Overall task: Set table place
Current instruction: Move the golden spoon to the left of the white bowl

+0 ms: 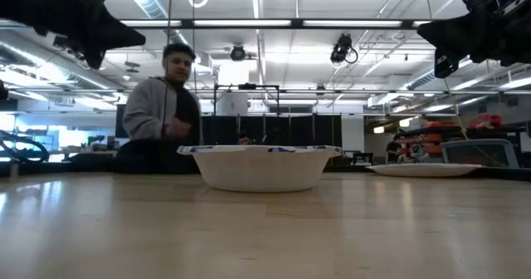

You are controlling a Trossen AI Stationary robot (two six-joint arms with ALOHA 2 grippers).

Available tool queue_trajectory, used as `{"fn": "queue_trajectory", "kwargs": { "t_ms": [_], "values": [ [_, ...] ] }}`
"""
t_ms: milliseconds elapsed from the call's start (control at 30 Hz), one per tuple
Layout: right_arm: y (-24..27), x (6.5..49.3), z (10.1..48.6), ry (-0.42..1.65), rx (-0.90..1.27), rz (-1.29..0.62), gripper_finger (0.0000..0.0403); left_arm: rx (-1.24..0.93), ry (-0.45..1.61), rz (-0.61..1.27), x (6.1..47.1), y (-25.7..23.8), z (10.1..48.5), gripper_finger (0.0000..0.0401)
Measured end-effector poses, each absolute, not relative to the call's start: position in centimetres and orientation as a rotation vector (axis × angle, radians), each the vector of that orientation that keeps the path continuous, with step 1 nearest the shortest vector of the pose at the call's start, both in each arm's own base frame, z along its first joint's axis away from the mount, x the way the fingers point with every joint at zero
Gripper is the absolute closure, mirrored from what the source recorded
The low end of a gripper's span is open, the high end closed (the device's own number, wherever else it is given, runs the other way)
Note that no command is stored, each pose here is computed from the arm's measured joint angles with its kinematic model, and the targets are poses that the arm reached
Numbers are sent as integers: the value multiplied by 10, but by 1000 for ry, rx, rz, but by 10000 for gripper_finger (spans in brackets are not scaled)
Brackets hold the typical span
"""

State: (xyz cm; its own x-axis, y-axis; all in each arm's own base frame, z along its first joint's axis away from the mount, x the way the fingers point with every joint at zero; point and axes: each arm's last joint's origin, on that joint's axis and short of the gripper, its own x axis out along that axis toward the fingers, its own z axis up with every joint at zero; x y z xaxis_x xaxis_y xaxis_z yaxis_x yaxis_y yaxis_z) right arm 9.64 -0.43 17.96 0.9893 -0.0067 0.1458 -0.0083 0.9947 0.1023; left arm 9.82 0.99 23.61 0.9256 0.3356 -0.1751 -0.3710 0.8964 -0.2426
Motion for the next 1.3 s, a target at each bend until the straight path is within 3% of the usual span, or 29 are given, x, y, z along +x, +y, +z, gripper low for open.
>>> {"fn": "queue_trajectory", "kwargs": {
  "t_ms": [267, 533, 833, 1300],
  "values": [
    [-4, 96, 180, -147, 101, 1, 389, -334, 462, 383, 107, 8, 292, 400],
    [-4, 96, 180, -146, 101, 1, 389, -511, 842, 318, 125, -4, 319, 400],
    [-4, 96, 180, -146, 101, 1, 389, -787, 1115, 205, 141, -34, 319, 400],
    [-4, 96, 180, -146, 101, 1, 389, -1054, 1435, 413, 143, -84, 299, 399]
  ]
}}
